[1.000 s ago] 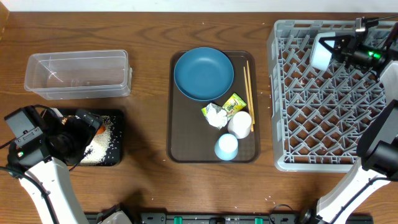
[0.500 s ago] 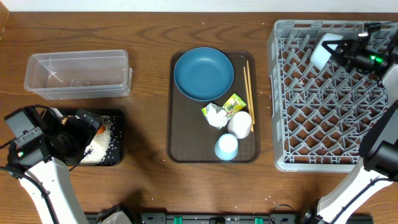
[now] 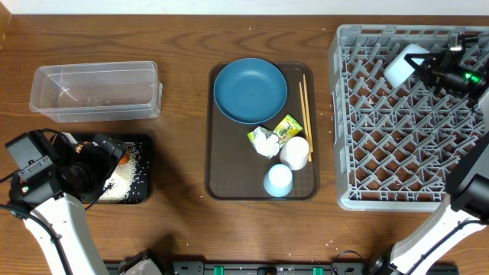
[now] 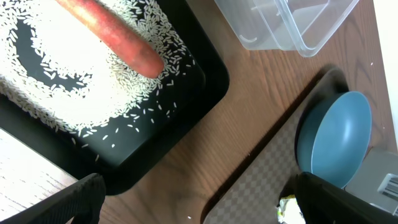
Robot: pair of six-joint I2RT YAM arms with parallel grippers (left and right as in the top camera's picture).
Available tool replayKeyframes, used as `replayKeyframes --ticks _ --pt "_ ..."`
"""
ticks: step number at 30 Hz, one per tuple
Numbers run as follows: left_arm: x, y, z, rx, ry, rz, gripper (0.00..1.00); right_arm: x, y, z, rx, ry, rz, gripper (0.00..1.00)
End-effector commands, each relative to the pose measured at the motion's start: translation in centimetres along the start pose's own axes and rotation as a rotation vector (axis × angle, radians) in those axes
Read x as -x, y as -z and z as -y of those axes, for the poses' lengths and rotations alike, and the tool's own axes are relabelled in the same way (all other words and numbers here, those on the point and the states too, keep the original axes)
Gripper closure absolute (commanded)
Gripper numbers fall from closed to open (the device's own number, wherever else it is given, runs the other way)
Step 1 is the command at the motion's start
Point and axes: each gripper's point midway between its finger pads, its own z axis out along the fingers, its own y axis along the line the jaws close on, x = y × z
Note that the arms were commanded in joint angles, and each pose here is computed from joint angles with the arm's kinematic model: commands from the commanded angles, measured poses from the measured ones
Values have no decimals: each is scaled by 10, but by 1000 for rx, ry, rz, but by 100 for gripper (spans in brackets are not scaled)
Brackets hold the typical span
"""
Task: Sort waste into correct bins and load items into the dishwasher rack
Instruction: 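Open the right gripper and raise it above the rack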
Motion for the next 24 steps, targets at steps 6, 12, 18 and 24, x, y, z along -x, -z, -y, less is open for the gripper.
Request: replayKeyframes --ticks 6,12,18,24 --pt "0 1 0 -7 -18 -2 2 3 28 30 -109 -82 61 99" --pt "0 1 0 -7 -18 -2 2 3 61 40 -378 -69 144 97" --pt "0 1 0 -7 -18 -2 2 3 87 20 -525 -23 218 33" --pt "0 1 0 -7 -18 -2 2 1 99 11 -591 -11 249 1"
